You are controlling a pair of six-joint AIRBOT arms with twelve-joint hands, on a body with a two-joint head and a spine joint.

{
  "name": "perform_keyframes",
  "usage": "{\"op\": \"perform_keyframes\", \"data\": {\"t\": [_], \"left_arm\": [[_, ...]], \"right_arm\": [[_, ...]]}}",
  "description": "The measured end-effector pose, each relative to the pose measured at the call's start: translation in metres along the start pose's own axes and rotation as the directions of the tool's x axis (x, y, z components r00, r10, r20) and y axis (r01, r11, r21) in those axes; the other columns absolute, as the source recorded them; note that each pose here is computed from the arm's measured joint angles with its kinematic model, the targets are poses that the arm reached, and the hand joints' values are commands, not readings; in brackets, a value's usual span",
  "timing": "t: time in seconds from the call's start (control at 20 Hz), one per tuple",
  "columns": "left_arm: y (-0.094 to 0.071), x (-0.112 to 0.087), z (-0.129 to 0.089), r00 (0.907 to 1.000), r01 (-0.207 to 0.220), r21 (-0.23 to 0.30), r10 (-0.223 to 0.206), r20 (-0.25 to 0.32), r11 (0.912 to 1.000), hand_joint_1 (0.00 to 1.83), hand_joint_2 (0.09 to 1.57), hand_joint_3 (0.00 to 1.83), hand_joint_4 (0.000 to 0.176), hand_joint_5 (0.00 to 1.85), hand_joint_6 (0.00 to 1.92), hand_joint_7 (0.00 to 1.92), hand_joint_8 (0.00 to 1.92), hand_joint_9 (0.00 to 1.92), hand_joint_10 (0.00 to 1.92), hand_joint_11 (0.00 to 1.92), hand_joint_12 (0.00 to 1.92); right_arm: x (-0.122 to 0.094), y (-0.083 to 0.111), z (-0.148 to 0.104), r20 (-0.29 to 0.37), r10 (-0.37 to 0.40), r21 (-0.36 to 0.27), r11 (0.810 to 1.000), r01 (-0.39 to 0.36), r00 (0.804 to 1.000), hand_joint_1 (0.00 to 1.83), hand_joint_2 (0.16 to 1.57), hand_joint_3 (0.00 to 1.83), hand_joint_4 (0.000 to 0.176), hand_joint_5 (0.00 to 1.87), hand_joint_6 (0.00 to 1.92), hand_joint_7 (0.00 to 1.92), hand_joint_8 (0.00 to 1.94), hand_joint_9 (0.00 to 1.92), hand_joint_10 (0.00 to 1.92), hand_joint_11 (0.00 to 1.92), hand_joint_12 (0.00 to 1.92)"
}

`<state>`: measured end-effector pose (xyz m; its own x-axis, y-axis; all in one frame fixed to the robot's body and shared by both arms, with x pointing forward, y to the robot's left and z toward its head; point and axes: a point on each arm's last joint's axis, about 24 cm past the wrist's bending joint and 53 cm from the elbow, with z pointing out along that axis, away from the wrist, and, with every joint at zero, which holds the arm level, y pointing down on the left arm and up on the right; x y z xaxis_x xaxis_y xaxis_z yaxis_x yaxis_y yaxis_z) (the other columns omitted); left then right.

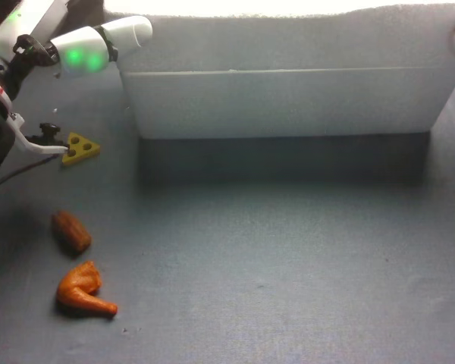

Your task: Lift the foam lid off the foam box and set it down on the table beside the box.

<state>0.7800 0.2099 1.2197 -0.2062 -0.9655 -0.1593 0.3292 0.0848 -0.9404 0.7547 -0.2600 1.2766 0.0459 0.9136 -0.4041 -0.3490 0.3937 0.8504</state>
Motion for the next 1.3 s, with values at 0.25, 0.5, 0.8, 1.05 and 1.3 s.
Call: {"op": "perform_keyframes", "data": {"t": [0.25,0.5,0.8,1.05,1.3], "left_arm": [[-0.016,-0.008,-0.003,0.9999,-0.015,0.046,0.014,0.01,0.9988,0.46,1.02,0.01,0.0,0.37,0.02,0.09,0.02,0.0,0.0,0.0,0.0],[-0.026,-0.013,-0.007,0.9998,-0.016,0.071,0.015,0.017,0.9973,0.49,1.05,0.01,0.0,0.42,0.04,0.09,0.01,0.0,0.0,0.0,0.0],[-0.041,-0.017,-0.018,0.9996,-0.02,0.113,0.018,0.024,0.9934,0.54,1.02,0.0,0.0,0.33,0.01,0.15,0.03,0.02,0.11,0.0,0.51],[-0.053,-0.023,-0.031,0.9985,-0.043,0.156,0.037,0.039,0.9868,0.6,1.0,0.0,0.0,0.37,0.06,0.21,0.01,0.0,0.27,0.0,1.74],[-0.058,-0.026,-0.042,0.9981,-0.05,0.173,0.043,0.044,0.9836,0.59,1.02,0.0,0.0,0.36,0.12,0.21,0.0,0.0,0.31,0.0,1.92]], "right_arm": [[0.005,0.009,-0.003,-0.01,-0.002,-0.026,1.0,0.002,1.0,0.48,1.2,0.0,0.0,0.0,0.0,0.01,0.01,0.0,0.0,0.0,0.0],[-0.003,0.023,-0.004,0.006,-0.002,-0.061,0.998,0.002,1.0,0.48,1.22,0.0,0.0,0.06,0.26,0.18,0.01,0.01,0.29,0.0,0.59],[-0.008,0.04,-0.012,0.016,-0.005,-0.106,0.994,0.006,1.0,0.45,1.21,0.0,0.0,0.0,0.78,0.34,0.13,0.0,0.86,0.0,1.62],[-0.007,0.058,-0.022,0.01,-0.018,-0.158,0.987,0.019,1.0,0.45,1.19,0.0,0.0,0.0,0.67,0.21,0.1,0.0,0.59,0.0,1.74],[-0.011,0.071,-0.031,0.023,-0.032,-0.201,0.979,0.036,0.999,0.5,1.22,0.0,0.0,0.0,1.02,0.09,0.86,0.0,1.16,0.0,1.91]]}}
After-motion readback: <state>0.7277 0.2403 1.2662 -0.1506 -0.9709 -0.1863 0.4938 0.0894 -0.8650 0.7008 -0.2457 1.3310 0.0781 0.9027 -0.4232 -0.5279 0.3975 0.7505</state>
